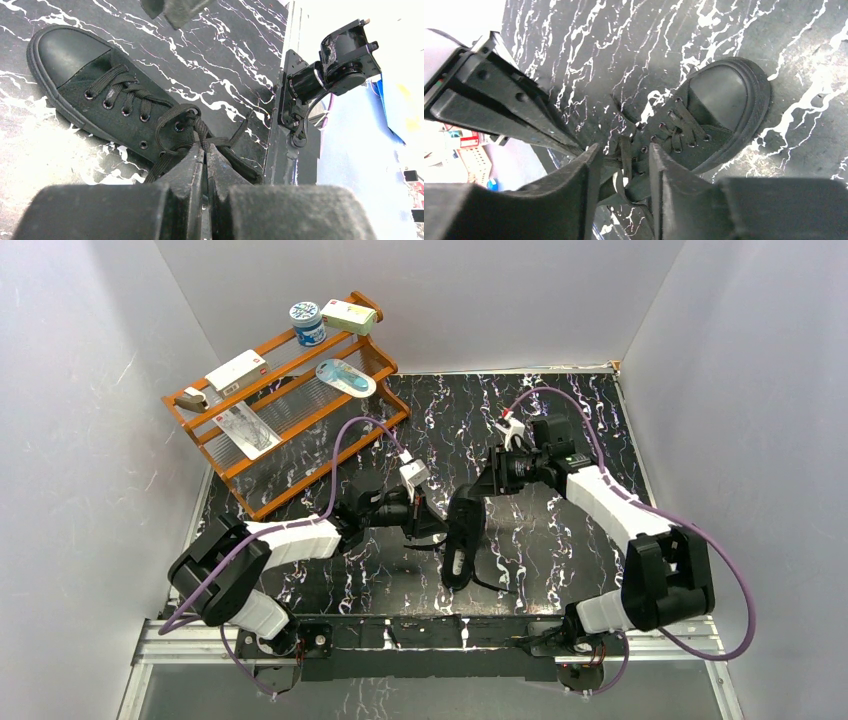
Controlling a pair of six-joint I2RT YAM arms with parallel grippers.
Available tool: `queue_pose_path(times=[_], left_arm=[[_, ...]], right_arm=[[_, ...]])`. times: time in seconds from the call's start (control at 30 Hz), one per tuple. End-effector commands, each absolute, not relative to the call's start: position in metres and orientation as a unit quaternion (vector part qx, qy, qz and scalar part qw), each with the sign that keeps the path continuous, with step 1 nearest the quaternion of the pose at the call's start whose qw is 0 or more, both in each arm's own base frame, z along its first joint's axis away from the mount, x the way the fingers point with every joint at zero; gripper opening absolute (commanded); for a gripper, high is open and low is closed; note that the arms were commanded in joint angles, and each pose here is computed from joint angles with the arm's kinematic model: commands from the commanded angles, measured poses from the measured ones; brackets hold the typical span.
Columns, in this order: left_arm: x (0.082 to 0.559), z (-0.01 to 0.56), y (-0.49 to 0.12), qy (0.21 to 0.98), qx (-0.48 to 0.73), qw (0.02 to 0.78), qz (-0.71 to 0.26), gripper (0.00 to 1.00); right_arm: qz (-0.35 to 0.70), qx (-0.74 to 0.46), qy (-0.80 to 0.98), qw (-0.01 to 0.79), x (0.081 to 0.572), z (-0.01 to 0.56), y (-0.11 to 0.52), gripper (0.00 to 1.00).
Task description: Tie the shoes
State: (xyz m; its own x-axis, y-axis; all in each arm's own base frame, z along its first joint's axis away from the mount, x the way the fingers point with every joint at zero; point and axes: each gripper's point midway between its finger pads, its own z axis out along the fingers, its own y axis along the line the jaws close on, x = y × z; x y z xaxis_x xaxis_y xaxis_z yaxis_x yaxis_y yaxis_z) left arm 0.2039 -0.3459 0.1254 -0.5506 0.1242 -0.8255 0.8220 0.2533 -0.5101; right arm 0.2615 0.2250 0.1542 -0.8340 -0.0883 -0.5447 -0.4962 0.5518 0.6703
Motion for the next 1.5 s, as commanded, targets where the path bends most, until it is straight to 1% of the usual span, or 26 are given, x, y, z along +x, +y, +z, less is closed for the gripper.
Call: queue_pose_path(times=[0.0, 0.03, 0.07, 0.1, 0.3, 0.43, 0.53, 0.67, 0.8, 0.87, 0.9, 0.93, 1.03, 1.07, 1.2, 1.47], left_arm=[[0.202, 0.146, -0.344, 0.694, 0.336, 0.369, -0.518, 0.0], [0.201, 0.145, -0.344, 0.695, 0.335, 0.368, -0.519, 0.0], [0.2, 0.146, -0.344, 0.695, 0.335, 0.366, -0.521, 0.0], [0.199, 0.145, -0.344, 0.694, 0.336, 0.364, -0.522, 0.0], [0.198, 0.147, -0.344, 0.693, 0.336, 0.361, -0.526, 0.0], [0.198, 0.148, -0.345, 0.692, 0.336, 0.361, -0.527, 0.0], [0.198, 0.149, -0.344, 0.692, 0.336, 0.362, -0.527, 0.0], [0.198, 0.15, -0.345, 0.692, 0.335, 0.361, -0.528, 0.0], [0.197, 0.151, -0.345, 0.691, 0.337, 0.36, -0.529, 0.0], [0.197, 0.152, -0.345, 0.69, 0.336, 0.361, -0.529, 0.0], [0.197, 0.152, -0.345, 0.69, 0.336, 0.361, -0.529, 0.0], [0.196, 0.152, -0.344, 0.691, 0.336, 0.36, -0.529, 0.0], [0.195, 0.15, -0.343, 0.695, 0.334, 0.356, -0.528, 0.0], [0.194, 0.148, -0.341, 0.699, 0.332, 0.353, -0.526, 0.0], [0.187, 0.132, -0.332, 0.724, 0.318, 0.332, -0.514, 0.0], [0.18, 0.105, -0.318, 0.774, 0.277, 0.289, -0.491, 0.0]], right_arm=[[0.411, -0.207, 0.863, 0.209, 0.263, 0.14, 0.22, 0.38], [0.412, -0.216, 0.862, 0.2, 0.261, 0.136, 0.222, 0.31], [0.414, -0.226, 0.861, 0.19, 0.259, 0.132, 0.226, 0.29], [0.418, -0.232, 0.859, 0.182, 0.257, 0.129, 0.23, 0.28], [0.434, -0.235, 0.854, 0.164, 0.255, 0.12, 0.241, 0.35], [0.454, -0.235, 0.849, 0.134, 0.242, 0.113, 0.246, 0.36], [0.456, -0.237, 0.847, 0.133, 0.236, 0.11, 0.247, 0.38], [0.461, -0.24, 0.845, 0.127, 0.227, 0.107, 0.25, 0.38], [0.46, -0.24, 0.846, 0.12, 0.222, 0.102, 0.249, 0.36], [0.457, -0.239, 0.848, 0.124, 0.222, 0.101, 0.248, 0.34], [0.453, -0.239, 0.85, 0.127, 0.223, 0.101, 0.247, 0.32], [0.448, -0.238, 0.852, 0.13, 0.225, 0.1, 0.247, 0.27], [0.44, -0.236, 0.855, 0.141, 0.23, 0.104, 0.246, 0.1], [0.438, -0.235, 0.855, 0.146, 0.232, 0.106, 0.246, 0.06], [0.426, -0.23, 0.859, 0.169, 0.238, 0.115, 0.244, 0.0], [0.46, -0.249, 0.832, 0.186, 0.227, 0.128, 0.249, 0.0]])
